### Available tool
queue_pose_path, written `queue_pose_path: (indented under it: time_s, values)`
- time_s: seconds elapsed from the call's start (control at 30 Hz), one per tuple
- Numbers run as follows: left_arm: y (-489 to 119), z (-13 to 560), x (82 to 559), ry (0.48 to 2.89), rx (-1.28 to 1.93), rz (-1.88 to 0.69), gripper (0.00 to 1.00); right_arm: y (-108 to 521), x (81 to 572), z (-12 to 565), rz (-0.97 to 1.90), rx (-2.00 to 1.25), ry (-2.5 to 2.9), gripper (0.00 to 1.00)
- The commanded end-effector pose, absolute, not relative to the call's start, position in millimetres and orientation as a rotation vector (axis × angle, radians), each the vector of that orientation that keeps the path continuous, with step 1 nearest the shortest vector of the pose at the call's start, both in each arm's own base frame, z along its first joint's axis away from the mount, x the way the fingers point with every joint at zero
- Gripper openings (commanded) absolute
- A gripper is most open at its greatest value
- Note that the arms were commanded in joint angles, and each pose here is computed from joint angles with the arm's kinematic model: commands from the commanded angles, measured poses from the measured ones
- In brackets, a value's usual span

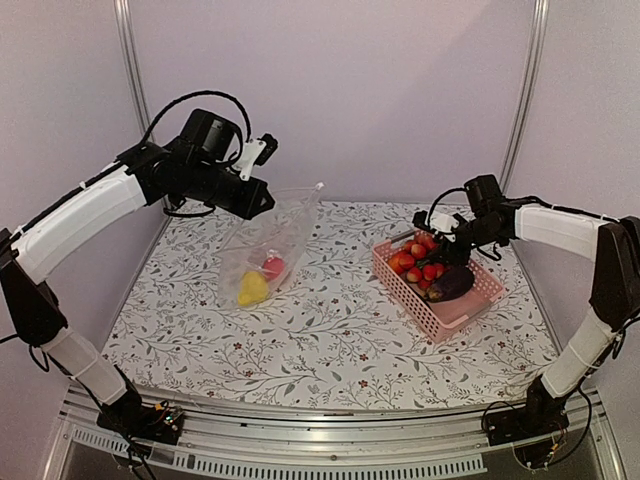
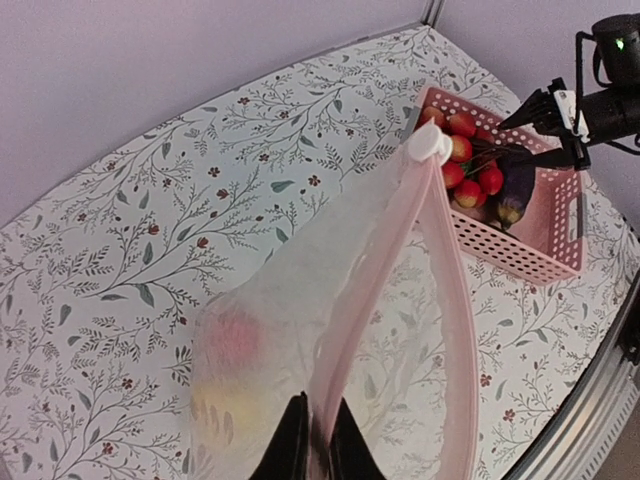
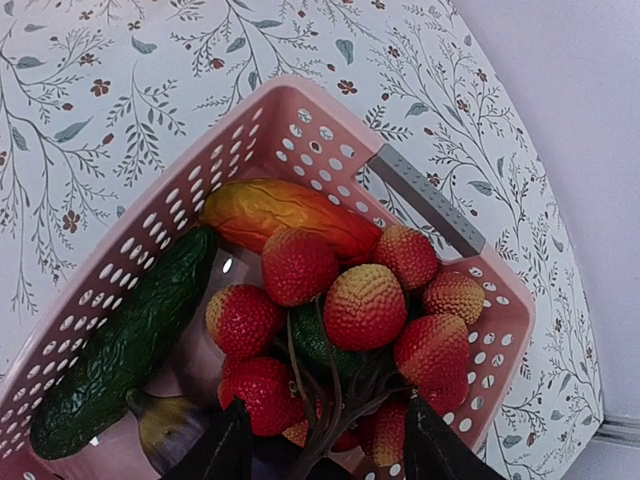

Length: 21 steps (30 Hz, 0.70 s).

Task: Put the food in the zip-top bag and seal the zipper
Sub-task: Pick up the fake fruit from the bin.

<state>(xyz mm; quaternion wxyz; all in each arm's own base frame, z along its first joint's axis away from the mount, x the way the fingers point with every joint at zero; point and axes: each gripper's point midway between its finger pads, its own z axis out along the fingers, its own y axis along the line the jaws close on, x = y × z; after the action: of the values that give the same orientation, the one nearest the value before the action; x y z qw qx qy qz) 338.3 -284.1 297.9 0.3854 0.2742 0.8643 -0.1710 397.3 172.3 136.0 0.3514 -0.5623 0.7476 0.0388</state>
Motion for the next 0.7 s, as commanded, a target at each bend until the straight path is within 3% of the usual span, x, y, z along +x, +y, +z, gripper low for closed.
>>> queue_pose_path:
  time_s: [0.0,0.23,0.37,0.43,0.67]
  values:
    - [-285.3,300.2,337.0,2.187,0.689,-0.435,0.12,162.0,401.8,129.9,0.047,-1.394,1.978,0.4]
    - [-287.2,303.9,339.5,2.189,0.684,-0.436,0.15,161.4,410.4,132.9,0.054,-1.328,1.998,0.07]
    - [-286.1,315.9,337.8,2.178,0.666,-0.447,0.26,160.6,411.7,145.0,0.052,-1.295,1.976,0.01]
    - [-284.1,318.2,336.3,2.176,0.659,-0.441,0.26,160.0,411.7,150.9,0.05,-1.28,1.97,0.0]
    - [-282.1,298.4,327.0,2.25,0.698,-0.441,0.13,160.0,408.4,171.4,0.048,-1.257,1.944,0.0]
